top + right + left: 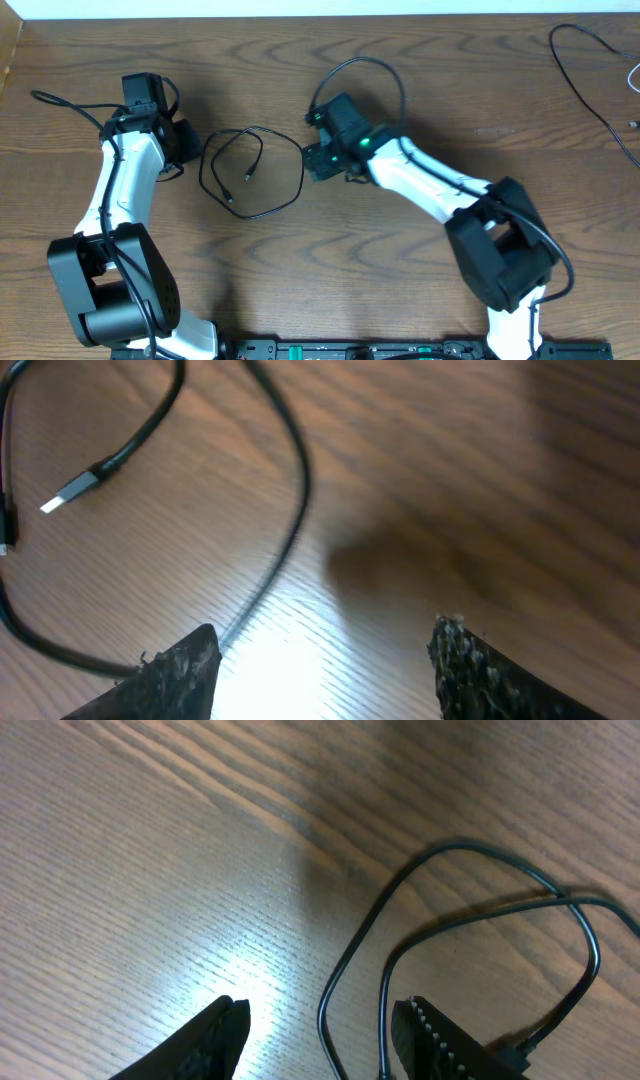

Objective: Untangle cables

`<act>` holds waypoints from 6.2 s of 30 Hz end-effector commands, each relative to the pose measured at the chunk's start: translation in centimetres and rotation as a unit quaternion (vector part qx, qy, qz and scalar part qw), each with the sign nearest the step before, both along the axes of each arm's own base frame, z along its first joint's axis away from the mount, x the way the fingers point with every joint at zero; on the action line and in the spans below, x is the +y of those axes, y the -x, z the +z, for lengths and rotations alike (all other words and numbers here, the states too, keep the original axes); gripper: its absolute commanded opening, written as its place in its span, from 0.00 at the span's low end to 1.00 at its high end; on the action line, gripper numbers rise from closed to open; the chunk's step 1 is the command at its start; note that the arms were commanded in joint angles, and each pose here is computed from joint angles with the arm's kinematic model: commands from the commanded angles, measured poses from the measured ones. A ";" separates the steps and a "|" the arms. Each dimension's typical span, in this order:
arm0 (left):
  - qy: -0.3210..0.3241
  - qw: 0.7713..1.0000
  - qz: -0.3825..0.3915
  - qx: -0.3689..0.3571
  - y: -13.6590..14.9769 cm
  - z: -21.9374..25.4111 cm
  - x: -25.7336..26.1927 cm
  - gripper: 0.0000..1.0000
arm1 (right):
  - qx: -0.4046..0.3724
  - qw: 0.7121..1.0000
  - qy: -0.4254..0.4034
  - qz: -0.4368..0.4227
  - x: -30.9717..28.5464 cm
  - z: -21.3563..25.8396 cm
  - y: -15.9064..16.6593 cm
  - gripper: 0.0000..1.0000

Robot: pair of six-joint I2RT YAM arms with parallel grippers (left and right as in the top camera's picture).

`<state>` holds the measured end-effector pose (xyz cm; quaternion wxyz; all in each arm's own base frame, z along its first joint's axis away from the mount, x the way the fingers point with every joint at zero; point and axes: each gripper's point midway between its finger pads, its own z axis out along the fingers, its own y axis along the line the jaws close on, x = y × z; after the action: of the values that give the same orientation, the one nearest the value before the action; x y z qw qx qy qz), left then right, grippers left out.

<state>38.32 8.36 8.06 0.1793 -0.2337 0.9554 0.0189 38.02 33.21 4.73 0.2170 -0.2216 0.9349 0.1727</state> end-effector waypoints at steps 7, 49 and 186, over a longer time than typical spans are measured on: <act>-0.008 1.000 -0.001 0.000 0.1 0.6 0.3 0.52 | -0.020 0.998 0.054 0.008 2.5 -2.5 1.5 0.42; 0.060 0.995 -0.077 0.007 0.1 -0.1 -6.7 0.52 | 0.072 0.965 0.170 -0.186 -16.4 -4.2 -5.9 0.23; 0.097 0.982 -0.161 -0.005 -0.1 -8.7 -30.4 0.08 | 0.089 0.970 0.021 -0.225 -17.6 7.3 -5.9 0.30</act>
<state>38.65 -22.51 0.38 0.1657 -0.0952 0.9738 -0.1232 43.85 15.96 12.14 0.1609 0.0072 0.9789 0.1256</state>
